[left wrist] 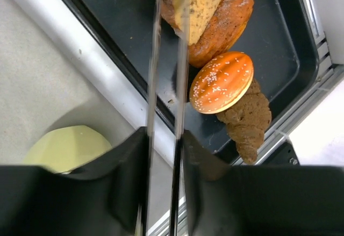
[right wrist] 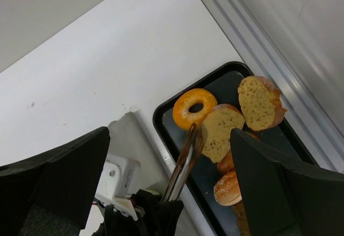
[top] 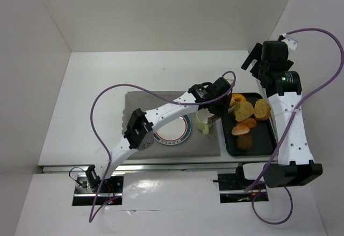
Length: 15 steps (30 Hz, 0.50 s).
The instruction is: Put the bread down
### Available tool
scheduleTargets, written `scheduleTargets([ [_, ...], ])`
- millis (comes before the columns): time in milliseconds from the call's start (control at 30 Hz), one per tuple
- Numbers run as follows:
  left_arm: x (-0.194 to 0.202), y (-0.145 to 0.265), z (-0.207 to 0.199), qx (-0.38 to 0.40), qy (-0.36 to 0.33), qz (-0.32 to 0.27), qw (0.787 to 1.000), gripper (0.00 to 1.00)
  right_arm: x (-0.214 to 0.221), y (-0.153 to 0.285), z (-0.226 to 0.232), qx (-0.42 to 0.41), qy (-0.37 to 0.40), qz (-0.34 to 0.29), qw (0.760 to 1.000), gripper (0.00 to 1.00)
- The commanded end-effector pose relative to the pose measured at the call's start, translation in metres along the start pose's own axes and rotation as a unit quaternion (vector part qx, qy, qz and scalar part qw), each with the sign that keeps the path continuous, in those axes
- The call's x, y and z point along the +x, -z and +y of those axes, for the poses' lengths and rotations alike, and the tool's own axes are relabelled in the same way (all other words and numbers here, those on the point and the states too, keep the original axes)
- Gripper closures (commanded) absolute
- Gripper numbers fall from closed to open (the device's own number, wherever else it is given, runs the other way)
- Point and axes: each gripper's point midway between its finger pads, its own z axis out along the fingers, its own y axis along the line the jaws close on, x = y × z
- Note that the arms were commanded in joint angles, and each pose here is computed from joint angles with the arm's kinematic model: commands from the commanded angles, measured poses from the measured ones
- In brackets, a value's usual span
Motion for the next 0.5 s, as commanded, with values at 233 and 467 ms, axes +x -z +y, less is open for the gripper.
scheduleTargets([
  [233,-0.021,0.036,-0.03,0.057,-0.015,-0.032,0.998,0.88,-0.007,0.014,-0.003,-0.007,-0.017,-0.015,1.0,0.0],
  [467,-0.038,0.081,-0.053,0.1,-0.031,-0.06,0.993,1.0,-0.007,0.014,-0.003,-0.007,-0.017,-0.015,1.0,0.0],
])
